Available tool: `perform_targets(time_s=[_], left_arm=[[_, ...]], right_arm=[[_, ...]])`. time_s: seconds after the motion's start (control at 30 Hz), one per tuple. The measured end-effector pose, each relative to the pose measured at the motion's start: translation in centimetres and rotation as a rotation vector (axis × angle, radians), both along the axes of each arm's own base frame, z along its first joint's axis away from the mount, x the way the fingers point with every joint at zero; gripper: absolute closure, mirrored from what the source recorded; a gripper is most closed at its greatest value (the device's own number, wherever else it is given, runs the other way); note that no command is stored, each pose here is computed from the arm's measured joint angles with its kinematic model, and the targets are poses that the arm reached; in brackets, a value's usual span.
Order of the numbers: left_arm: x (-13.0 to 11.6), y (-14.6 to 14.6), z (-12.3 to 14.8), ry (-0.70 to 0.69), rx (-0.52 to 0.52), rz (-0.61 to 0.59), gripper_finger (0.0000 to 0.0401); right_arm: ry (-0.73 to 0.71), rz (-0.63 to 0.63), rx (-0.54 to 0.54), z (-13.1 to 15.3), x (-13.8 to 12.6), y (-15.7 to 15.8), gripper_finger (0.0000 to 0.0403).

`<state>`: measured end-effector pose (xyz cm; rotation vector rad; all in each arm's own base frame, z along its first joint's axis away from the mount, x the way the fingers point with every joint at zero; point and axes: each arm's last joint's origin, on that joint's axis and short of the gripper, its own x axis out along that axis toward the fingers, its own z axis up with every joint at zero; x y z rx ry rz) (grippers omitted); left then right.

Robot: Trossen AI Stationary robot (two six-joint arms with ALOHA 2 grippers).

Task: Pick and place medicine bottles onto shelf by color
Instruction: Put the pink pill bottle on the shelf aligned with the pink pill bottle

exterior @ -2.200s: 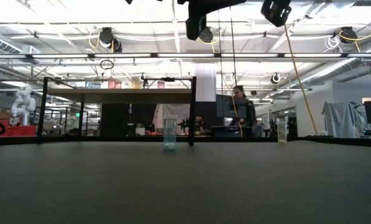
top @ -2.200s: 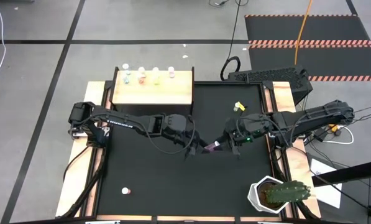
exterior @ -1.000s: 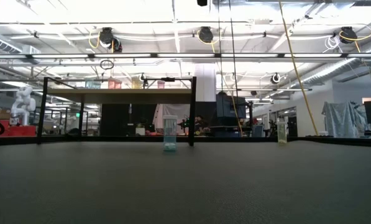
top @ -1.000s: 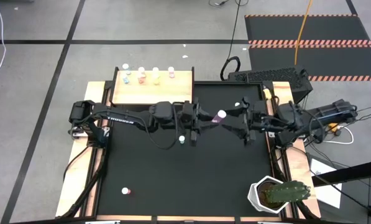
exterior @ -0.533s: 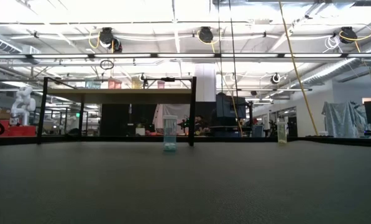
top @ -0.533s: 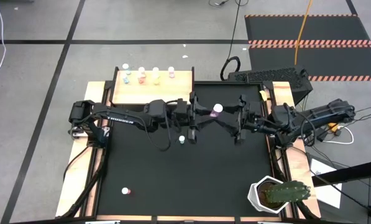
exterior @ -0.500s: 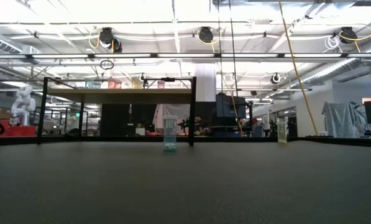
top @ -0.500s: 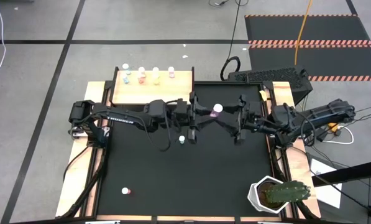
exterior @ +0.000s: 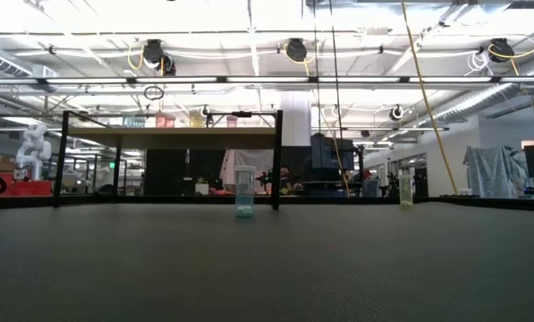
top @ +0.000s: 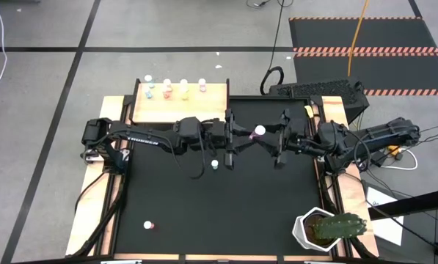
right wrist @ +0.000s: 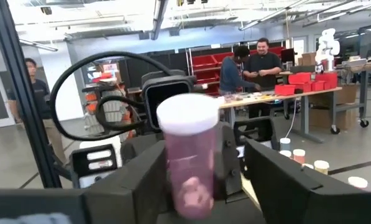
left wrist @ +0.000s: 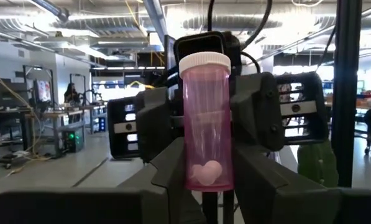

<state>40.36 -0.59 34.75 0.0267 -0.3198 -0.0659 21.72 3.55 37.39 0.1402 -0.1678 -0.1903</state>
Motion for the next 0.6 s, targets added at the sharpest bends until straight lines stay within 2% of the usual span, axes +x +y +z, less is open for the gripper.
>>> perform_targets(time_s=[0.17, 0.33, 0.43, 0.53, 0.6], left_arm=[[0.06, 0.45, -0.19, 0.02, 0.003, 0.011, 0.0294], [0.07, 0.73, -0.2, 0.022, -0.012, 0.037, 0.0273], [0.07, 0.81, -0.21, 0.024, -0.05, 0.071, 0.0248], [0.08, 0.9, -0.31, 0.04, -0.052, 0.091, 0.0207], [-0.25, 0.95, -0.4, 0.123, -0.018, 0.112, 0.017]], right_arm=[[0.002, -0.005, 0.002, -0.03, 0.03, -0.1, 0.0251], [0.001, -0.007, 0.007, -0.03, 0.03, -0.12, 0.0292], [0.008, -0.012, 0.005, -0.08, 0.03, -0.14, 0.0307], [0.016, -0.017, -0.005, -0.14, 0.03, -0.18, 0.031], [0.027, -0.023, -0.011, -0.24, 0.1, -0.37, 0.0308]])
